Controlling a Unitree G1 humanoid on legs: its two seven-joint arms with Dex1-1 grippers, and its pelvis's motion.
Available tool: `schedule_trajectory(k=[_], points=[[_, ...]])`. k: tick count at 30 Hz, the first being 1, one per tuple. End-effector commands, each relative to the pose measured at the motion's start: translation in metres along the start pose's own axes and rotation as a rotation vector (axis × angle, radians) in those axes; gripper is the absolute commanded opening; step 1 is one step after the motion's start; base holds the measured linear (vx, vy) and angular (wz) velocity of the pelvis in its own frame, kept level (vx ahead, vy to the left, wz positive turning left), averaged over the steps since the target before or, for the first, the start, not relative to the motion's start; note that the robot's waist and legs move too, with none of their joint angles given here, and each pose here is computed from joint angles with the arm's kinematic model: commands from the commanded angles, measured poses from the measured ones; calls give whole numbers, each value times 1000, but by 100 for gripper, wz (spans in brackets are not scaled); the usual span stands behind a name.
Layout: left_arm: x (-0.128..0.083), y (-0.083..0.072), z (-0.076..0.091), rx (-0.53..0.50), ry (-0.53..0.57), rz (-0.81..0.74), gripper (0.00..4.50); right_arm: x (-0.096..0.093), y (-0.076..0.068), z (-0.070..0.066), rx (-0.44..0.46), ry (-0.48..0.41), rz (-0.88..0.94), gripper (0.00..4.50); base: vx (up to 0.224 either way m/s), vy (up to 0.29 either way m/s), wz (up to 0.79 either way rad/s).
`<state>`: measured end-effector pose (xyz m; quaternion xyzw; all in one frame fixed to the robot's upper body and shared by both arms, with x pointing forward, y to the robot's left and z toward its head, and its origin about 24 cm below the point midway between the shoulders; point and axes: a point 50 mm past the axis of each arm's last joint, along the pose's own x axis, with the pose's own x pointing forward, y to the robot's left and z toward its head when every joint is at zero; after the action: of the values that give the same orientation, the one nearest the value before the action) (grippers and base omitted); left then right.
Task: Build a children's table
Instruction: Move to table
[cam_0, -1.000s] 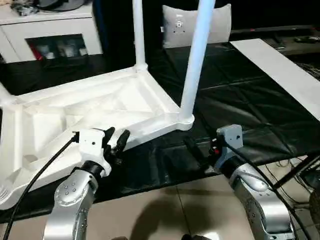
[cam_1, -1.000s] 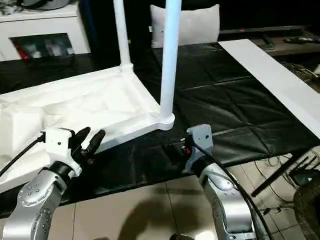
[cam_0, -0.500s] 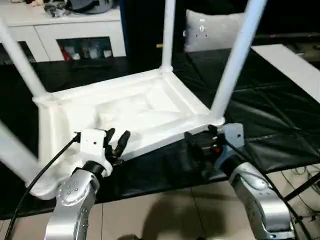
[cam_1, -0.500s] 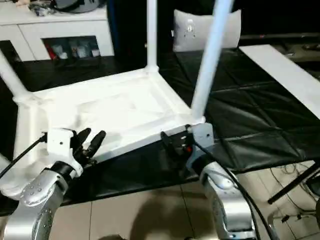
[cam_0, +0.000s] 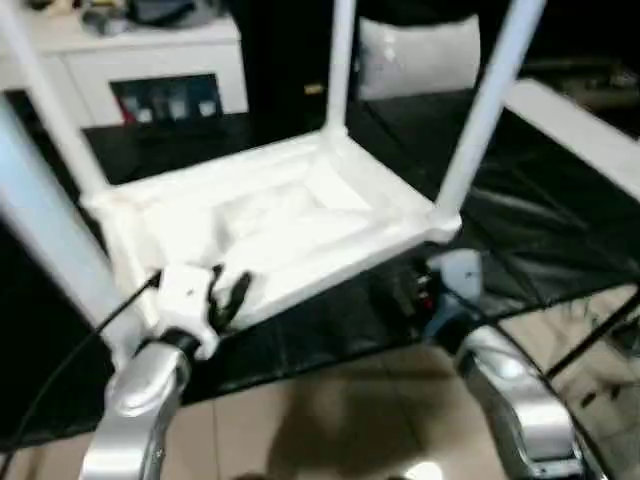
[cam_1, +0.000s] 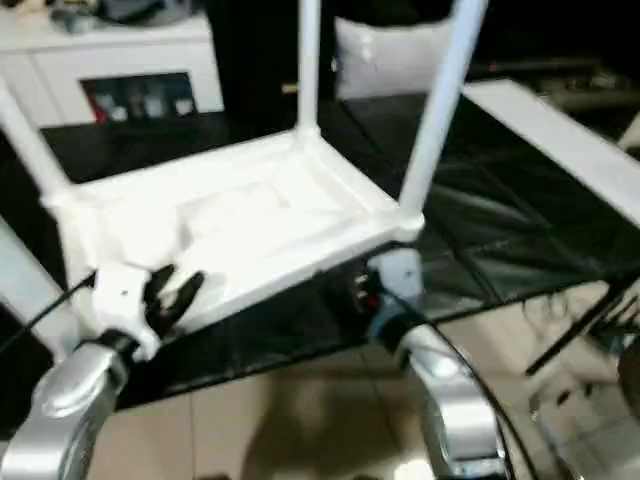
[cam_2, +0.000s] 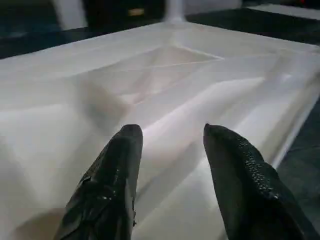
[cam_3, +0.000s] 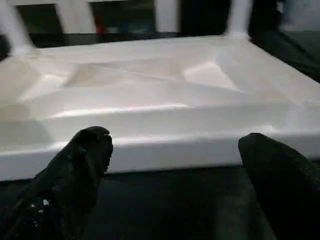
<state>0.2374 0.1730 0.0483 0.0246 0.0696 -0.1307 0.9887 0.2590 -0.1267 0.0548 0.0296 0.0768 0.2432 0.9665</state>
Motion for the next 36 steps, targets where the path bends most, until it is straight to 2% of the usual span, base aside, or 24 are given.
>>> schedule_trajectory(k=[1, 10, 12, 16, 20, 27, 36], points=[[3, -7, 2, -23, -15, -9, 223, -4, -8, 4, -24, -11, -25, 450, -59, -42, 2], [2, -14, 4, -9, -34, -16, 223, -4, -14, 5, -34, -3, -24, 450, -61, -88, -2], [2, -15, 5, -5, -35, -15, 223, -3, -14, 5, -12, 3, -23, 450, 0, 0, 0], [2, -17, 4, 11, -18, -14, 223, -3, -12, 6, -60, 0, -12, 450, 5, -4, 43], [0, -16, 5, -32, -23, 0, 223, -6, -13, 3, -12, 16, -18, 450, 25, -81, 45], [-3, -16, 8, -66, -43, 13, 223, -11, -11, 8, -13, 9, -10, 450, 32, -133, 2], [-6, -16, 8, -88, -39, 25, 223, -10, -9, 9, -9, 6, -6, 450, 18, 29, -1]])
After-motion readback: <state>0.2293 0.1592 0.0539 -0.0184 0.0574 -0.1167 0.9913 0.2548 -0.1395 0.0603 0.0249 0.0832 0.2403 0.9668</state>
